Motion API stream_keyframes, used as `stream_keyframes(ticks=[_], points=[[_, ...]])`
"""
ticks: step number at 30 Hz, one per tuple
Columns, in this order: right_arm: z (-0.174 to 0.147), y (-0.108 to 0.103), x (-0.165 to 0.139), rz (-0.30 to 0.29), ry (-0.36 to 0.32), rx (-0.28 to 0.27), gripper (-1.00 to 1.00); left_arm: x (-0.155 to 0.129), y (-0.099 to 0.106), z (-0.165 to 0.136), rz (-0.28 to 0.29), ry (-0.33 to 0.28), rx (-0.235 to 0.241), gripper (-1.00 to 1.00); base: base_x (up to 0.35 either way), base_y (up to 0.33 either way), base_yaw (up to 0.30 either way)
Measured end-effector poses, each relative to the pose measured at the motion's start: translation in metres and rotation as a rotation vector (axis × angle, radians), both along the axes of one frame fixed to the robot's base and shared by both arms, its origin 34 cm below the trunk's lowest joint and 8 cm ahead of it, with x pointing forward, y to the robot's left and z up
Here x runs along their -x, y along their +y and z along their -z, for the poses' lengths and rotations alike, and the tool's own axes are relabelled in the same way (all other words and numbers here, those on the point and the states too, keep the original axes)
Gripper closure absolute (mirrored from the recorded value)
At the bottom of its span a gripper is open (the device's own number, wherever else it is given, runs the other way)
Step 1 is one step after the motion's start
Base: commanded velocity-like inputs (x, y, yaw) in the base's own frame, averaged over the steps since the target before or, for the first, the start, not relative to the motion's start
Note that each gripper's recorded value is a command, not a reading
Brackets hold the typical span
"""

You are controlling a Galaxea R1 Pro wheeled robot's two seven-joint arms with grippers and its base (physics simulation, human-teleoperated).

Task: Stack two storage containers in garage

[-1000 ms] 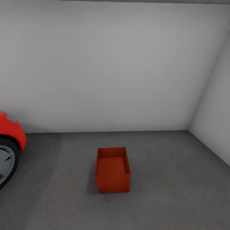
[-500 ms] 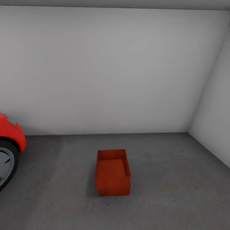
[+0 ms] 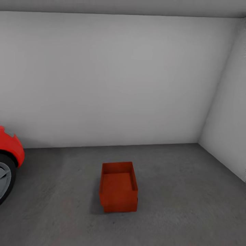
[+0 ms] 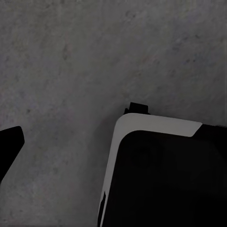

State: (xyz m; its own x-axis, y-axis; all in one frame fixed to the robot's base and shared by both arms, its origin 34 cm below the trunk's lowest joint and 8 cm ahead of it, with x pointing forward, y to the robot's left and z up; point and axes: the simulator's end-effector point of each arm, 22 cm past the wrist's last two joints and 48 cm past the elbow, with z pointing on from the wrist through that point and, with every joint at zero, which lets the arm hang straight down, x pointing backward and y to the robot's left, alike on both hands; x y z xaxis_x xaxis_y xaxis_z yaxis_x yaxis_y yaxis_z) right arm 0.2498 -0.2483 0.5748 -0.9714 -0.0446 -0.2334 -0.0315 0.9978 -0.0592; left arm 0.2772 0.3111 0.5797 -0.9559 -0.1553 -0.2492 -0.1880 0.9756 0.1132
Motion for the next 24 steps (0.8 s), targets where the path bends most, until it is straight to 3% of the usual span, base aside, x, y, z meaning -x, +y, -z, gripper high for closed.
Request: stream_keyframes(ticks=[24], points=[[-0.005, -0.001, -0.015, -0.001, -0.041, 0.001, -1.00, -0.014, 0.000, -0.006, 0.000, -0.039, 0.000, -1.00, 0.000, 0.000, -0.069]])
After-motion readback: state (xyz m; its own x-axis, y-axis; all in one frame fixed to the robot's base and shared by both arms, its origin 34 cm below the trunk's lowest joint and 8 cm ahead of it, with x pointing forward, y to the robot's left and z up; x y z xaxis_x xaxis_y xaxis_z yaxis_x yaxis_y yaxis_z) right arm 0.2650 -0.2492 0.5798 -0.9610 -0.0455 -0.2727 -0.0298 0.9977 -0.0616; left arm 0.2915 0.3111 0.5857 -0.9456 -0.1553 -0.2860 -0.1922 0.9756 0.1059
